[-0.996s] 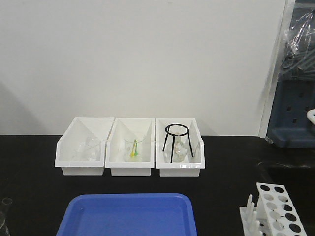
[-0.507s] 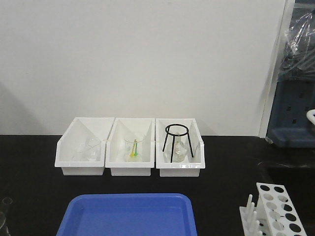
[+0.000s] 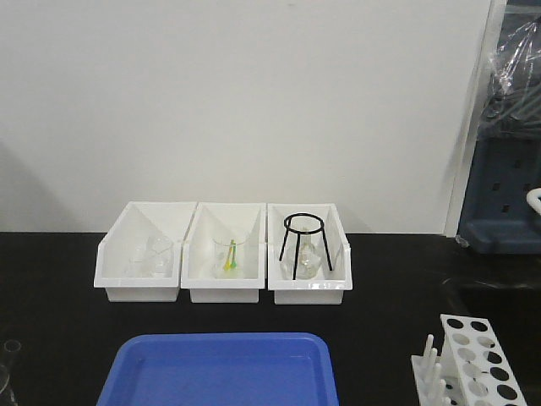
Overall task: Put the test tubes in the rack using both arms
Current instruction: 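Close the left gripper on the test tube and lift it from the beaker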
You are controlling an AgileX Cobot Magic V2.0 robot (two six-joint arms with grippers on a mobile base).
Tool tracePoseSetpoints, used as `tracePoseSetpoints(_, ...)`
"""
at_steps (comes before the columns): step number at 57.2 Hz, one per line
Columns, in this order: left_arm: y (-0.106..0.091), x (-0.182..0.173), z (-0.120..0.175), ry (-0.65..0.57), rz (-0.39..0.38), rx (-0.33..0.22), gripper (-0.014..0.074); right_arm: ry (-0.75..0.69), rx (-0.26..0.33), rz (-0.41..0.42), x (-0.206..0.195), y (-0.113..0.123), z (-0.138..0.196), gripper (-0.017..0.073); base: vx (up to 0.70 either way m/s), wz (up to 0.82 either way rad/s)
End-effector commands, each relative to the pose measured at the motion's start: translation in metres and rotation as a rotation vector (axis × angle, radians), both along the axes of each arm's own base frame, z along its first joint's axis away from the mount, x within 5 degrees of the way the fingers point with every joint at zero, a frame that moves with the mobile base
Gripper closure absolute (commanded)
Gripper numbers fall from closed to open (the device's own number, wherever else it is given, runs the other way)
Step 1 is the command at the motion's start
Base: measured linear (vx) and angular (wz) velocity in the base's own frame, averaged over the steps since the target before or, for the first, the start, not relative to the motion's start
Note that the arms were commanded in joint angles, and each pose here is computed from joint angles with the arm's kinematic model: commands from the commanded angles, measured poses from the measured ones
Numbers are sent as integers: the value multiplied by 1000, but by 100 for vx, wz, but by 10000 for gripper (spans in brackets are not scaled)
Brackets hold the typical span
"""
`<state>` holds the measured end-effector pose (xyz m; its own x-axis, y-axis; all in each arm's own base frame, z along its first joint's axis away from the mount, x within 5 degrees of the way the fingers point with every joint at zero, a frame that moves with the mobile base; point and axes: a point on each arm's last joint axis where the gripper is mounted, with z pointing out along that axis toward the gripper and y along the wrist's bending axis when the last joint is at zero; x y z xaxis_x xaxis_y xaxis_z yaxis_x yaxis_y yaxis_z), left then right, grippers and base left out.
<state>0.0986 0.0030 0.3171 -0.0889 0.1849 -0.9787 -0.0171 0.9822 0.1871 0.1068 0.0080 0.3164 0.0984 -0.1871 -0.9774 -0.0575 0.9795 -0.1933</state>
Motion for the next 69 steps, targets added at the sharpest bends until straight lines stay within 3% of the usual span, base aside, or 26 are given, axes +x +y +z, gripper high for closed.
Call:
tracePoseSetpoints(1, -1, 4, 14, -67, -13, -17, 591, -74, 8, 6, 5, 1, 14, 568, 0, 0)
tracePoseSetpoints(20, 1, 5, 2, 67, 14, -18, 514, -38, 16, 7, 12, 1, 10, 551, 0, 0)
tracePoseSetpoints(23, 1, 5, 1, 77, 16, -18, 473, -33, 35, 8, 12, 1, 10, 537, 0, 0)
tracePoseSetpoints(24, 1, 5, 1, 81, 17, -18, 353, 3, 63, 8, 12, 1, 7, 482, 0, 0)
tracePoseSetpoints(37, 1, 5, 1, 81, 17, -18, 189, 48, 80, 4, 12, 1, 3, 303, 0, 0)
tracePoseSetpoints(52, 2, 12, -7, 159, 23, -11, 172, 55, 79, 3, 12, 1, 2, 25, 0, 0)
tracePoseSetpoints(69, -3, 65, -28, 247, -43, 59, 172, 71, 79, 1, 12, 0, 1, -12, 0, 0)
